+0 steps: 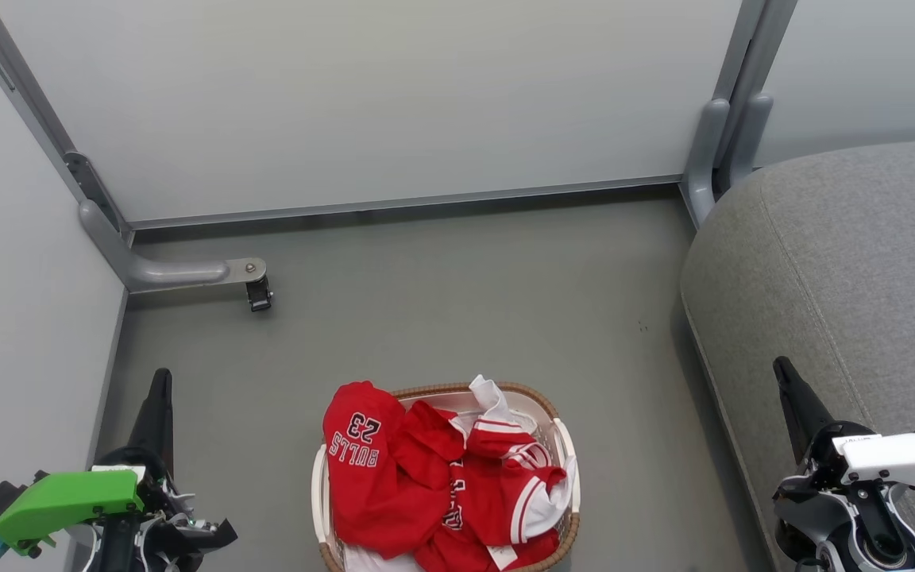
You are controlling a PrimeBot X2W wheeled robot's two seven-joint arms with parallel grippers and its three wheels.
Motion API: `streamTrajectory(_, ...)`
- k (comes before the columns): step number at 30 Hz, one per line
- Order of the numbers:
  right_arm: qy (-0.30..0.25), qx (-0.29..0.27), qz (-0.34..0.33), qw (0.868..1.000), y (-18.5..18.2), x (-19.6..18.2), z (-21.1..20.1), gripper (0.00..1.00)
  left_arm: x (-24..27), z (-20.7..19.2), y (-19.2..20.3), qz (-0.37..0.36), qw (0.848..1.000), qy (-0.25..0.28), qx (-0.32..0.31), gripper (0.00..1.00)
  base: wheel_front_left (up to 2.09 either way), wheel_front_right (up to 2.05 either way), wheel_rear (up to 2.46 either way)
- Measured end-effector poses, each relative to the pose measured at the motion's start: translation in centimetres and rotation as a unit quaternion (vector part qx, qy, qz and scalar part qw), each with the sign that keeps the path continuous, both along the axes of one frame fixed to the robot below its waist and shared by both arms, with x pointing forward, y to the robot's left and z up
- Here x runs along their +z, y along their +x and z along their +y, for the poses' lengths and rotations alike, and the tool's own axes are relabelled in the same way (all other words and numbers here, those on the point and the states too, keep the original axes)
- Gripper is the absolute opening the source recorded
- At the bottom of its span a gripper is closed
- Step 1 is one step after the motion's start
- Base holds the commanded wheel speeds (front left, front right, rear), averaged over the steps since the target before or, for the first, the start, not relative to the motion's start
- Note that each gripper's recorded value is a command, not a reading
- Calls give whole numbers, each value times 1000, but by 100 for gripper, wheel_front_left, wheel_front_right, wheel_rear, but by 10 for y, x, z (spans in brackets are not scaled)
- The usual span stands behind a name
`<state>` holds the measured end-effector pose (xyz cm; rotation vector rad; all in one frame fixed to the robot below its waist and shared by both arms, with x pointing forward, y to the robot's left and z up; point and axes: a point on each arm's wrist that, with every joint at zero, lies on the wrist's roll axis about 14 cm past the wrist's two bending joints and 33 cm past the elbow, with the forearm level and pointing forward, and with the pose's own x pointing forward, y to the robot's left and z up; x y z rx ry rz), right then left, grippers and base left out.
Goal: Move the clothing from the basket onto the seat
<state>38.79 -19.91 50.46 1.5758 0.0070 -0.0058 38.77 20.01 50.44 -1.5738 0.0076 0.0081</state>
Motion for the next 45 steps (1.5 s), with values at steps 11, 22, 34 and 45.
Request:
streamTrajectory(11,0,0,0,1000,0,0,0,0,0,0,0,0,1000,0,0,0,0,0,0)
streamTrajectory(22,0,0,0,1000,0,0,0,0,0,0,0,0,1000,0,0,0,0,0,0)
streamTrajectory(34,0,0,0,1000,0,0,0,0,0,0,0,0,1000,0,0,0,0,0,0)
streamTrajectory(45,0,0,0,1000,0,0,0,0,0,0,0,0,1000,0,0,0,0,0,0)
